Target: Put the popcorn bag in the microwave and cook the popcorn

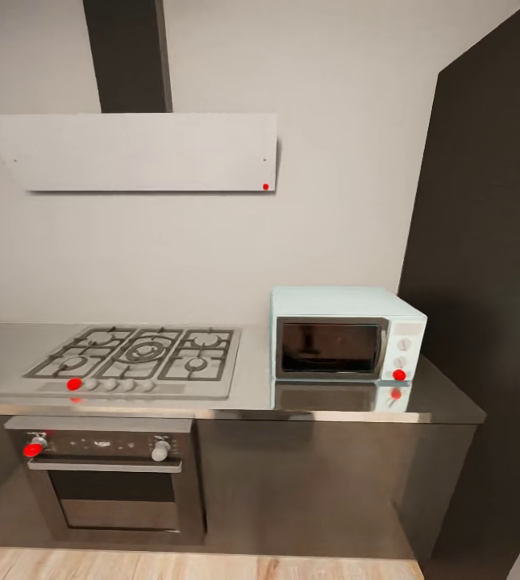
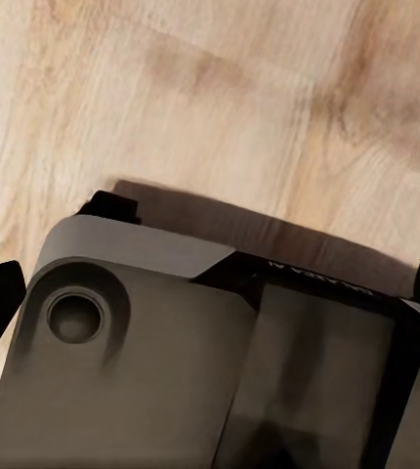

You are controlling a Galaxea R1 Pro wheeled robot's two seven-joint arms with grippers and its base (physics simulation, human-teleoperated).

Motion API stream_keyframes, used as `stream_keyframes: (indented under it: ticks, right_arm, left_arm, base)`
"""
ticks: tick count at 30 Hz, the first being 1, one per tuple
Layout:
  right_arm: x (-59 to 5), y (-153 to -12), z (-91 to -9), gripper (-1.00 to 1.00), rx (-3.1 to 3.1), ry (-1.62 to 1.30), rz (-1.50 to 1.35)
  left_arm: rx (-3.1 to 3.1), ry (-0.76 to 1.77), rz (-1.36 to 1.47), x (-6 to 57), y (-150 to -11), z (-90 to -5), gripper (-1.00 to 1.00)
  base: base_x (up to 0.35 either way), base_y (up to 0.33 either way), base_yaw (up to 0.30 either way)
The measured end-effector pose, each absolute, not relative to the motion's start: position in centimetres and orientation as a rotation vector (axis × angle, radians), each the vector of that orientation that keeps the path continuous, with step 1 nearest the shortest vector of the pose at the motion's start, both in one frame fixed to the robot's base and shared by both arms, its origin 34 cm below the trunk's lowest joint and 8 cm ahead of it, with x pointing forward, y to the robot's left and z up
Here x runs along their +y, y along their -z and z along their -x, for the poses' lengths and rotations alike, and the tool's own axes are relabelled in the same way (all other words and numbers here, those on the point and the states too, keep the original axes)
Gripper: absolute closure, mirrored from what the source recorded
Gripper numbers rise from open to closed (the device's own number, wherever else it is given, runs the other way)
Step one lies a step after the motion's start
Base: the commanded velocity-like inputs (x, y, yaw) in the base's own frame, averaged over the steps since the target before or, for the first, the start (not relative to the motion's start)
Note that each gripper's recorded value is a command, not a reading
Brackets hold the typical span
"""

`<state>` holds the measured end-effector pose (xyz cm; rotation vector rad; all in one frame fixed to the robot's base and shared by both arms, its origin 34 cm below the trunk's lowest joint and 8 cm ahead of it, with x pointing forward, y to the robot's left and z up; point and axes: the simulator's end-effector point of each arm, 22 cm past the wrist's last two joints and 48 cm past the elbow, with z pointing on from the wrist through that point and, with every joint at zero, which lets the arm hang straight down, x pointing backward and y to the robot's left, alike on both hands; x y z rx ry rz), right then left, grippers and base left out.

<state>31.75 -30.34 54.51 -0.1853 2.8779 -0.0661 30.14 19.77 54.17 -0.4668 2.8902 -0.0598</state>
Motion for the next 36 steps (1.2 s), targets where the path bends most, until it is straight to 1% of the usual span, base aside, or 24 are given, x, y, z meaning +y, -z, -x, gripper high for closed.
stream_keyframes:
  ticks: [12,22,30,36]
  right_arm:
    - [-30.35,-54.52,-31.80,-1.00,2.876,0.066,0.184]
    - [-30.32,-54.51,-31.76,-1.00,2.878,0.067,0.182]
    - [-30.26,-54.52,-31.80,-1.00,2.876,0.066,0.182]
    - [-29.97,-54.48,-31.73,-1.00,2.879,0.062,0.182]
  left_arm:
    - [2.889,0.061,0.471,19.77,-54.19,-30.19,-1.00]
    - [2.889,0.059,0.478,19.87,-54.17,-30.14,-1.00]
    - [2.890,0.059,0.465,19.79,-54.19,-30.20,-1.00]
    - [2.890,0.058,0.477,19.89,-54.16,-30.13,-1.00]
  base:
    - [0.000,-0.279,0.000]
    - [0.000,-0.031,0.000]
    - [0.000,-0.197,-0.001]
    - [0.000,-0.014,-0.174]
